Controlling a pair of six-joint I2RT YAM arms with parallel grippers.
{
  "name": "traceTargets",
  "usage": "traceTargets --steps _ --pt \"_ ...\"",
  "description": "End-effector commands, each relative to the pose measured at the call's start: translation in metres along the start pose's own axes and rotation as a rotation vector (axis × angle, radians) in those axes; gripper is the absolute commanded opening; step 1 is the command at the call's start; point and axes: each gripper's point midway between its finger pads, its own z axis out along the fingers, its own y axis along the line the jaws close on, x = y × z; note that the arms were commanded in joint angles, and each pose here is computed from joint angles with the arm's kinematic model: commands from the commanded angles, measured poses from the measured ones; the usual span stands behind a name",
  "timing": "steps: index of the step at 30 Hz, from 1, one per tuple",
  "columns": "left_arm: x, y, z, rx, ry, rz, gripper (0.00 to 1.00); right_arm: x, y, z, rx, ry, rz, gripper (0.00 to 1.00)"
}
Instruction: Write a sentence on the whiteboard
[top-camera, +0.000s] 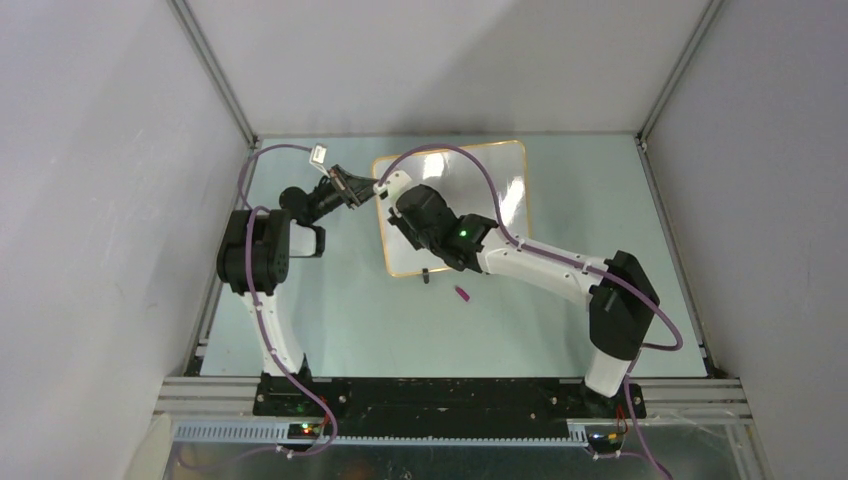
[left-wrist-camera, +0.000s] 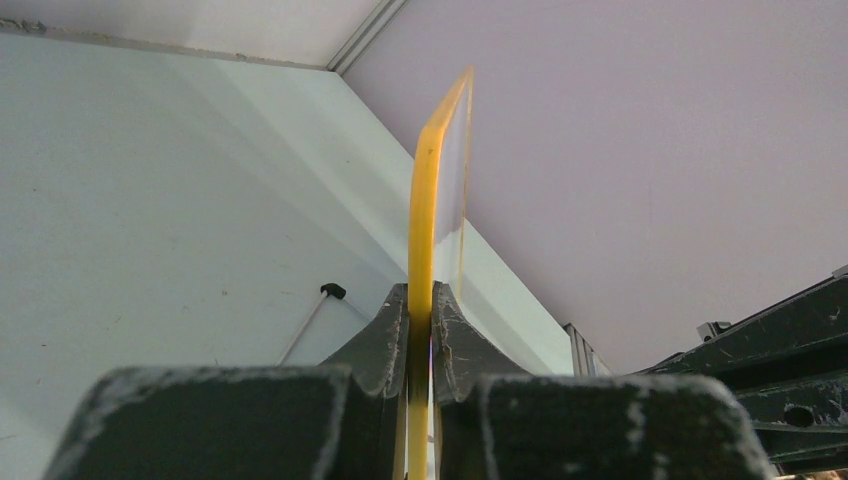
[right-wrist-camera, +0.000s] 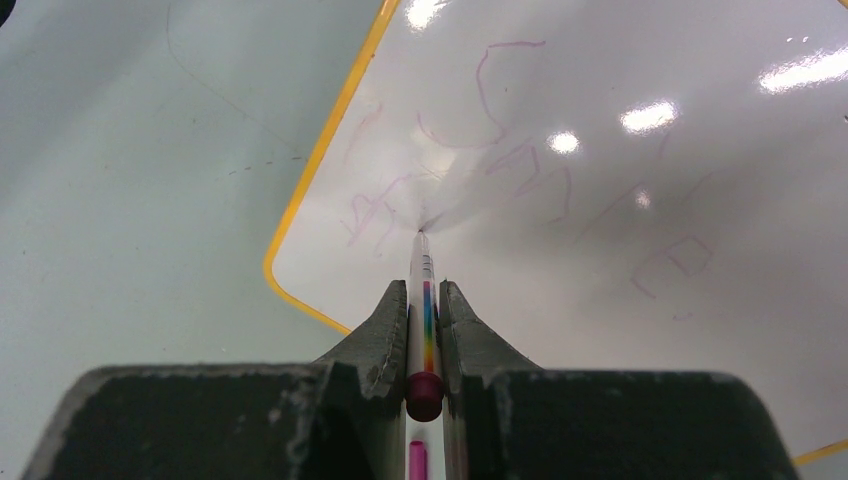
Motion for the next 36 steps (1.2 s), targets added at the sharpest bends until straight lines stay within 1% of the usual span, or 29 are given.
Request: traceTargets --steps 1,15,36 --pt "0.015 -0.007 0.0 0.041 0.056 0.073 0.0 -0.019 -0.004 0.001 0.014 -0.056 0.028 0.0" --pt "0.015 -0.007 -0.001 0.039 0.055 0.071 0.0 -0.007 -0.002 0.01 0.015 -0.022 0.028 0.0" --pt "0.013 -0.005 -0.001 0.035 0.05 0.071 0.0 0.028 0.006 0.001 0.014 0.041 0.032 0.0"
